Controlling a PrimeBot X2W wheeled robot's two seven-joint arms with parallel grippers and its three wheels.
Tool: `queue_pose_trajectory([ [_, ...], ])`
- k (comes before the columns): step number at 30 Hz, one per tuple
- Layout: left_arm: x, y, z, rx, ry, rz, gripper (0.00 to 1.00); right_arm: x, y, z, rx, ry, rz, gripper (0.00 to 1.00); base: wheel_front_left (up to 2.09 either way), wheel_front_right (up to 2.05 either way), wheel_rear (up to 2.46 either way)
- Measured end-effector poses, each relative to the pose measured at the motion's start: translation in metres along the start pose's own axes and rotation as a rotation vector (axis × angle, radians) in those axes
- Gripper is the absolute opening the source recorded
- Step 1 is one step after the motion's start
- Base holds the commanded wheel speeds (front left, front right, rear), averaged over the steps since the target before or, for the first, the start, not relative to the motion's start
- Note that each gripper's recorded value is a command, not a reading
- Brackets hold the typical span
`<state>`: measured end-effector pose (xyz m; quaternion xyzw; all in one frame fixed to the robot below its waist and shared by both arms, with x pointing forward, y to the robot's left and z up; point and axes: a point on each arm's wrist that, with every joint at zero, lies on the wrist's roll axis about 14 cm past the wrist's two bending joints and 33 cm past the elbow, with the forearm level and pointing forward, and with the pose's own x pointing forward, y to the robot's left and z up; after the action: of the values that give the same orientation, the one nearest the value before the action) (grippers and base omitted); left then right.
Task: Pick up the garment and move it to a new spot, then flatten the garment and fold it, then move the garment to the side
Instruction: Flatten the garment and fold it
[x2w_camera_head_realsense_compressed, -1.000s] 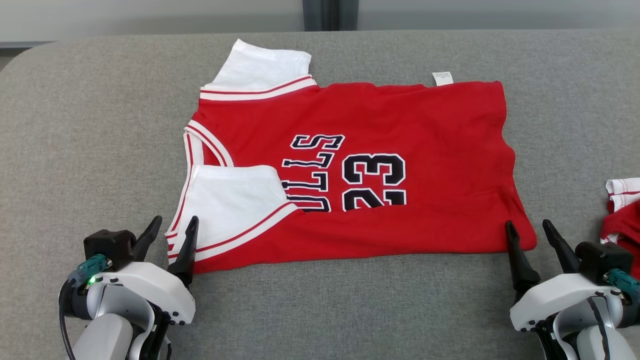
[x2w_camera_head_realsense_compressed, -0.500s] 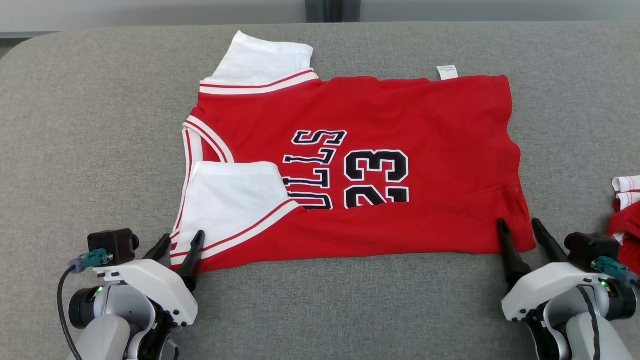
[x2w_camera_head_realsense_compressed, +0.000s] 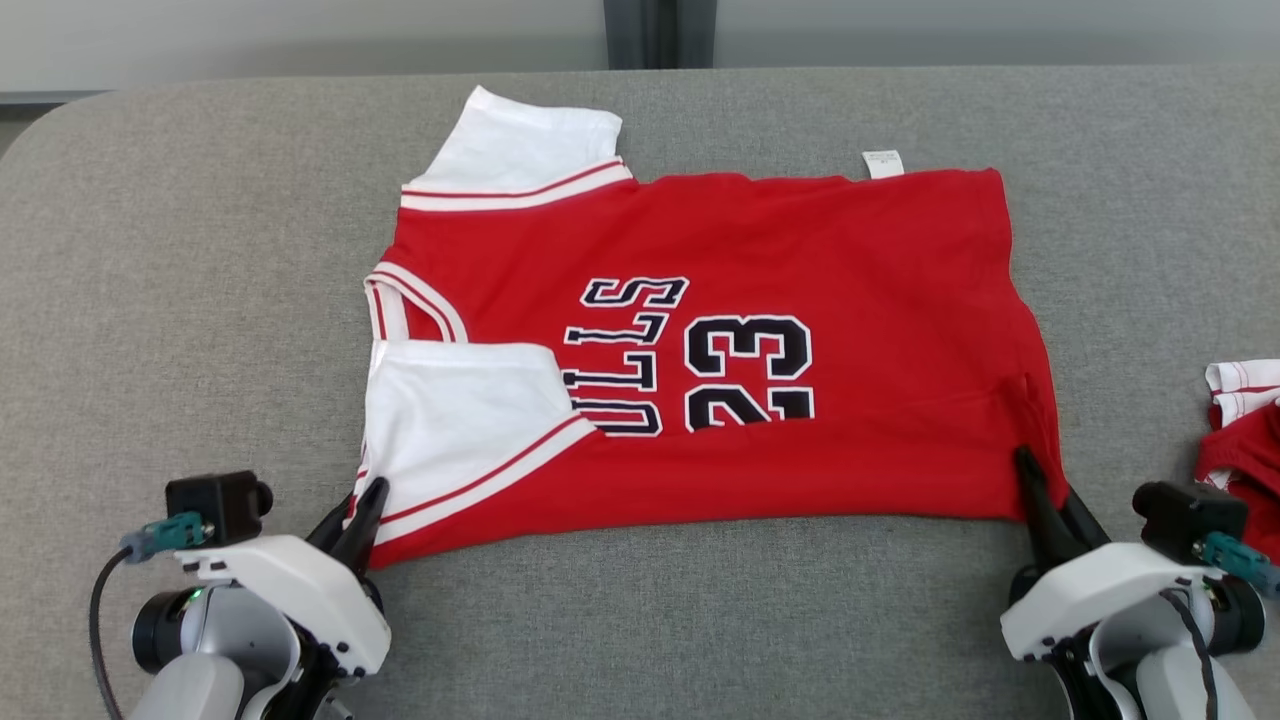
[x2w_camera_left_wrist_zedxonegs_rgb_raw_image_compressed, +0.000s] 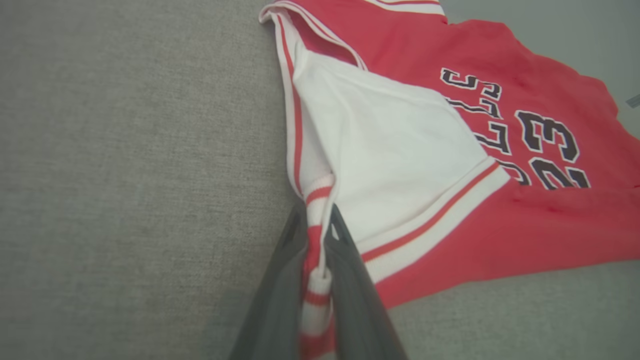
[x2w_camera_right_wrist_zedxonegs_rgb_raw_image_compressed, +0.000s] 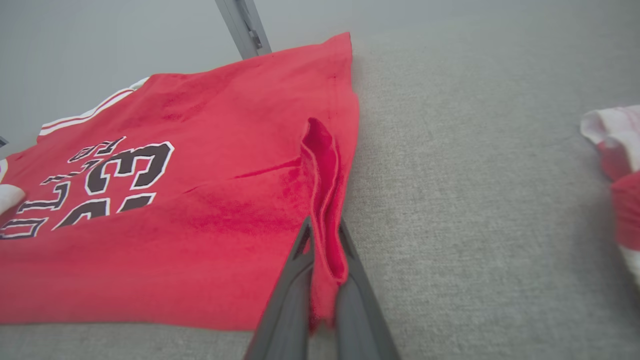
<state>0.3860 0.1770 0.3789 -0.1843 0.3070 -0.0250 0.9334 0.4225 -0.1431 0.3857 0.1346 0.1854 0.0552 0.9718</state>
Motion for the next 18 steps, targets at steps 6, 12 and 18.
queue_pose_trajectory([
  [6,-0.023,0.006,-0.008,-0.012,0.017,0.008,0.00,-0.030,-0.004,-0.001,0.020,0.008,-0.014,0.00,0.00,0.00,0.00],
  [12,-0.041,0.007,-0.025,-0.029,0.066,0.019,0.00,-0.061,-0.016,-0.016,0.038,0.074,-0.055,0.00,0.00,0.00,0.00],
  [18,-0.051,0.004,-0.040,-0.061,0.118,0.029,0.00,-0.073,-0.021,-0.026,0.045,0.122,-0.076,0.00,0.00,0.00,0.00],
])
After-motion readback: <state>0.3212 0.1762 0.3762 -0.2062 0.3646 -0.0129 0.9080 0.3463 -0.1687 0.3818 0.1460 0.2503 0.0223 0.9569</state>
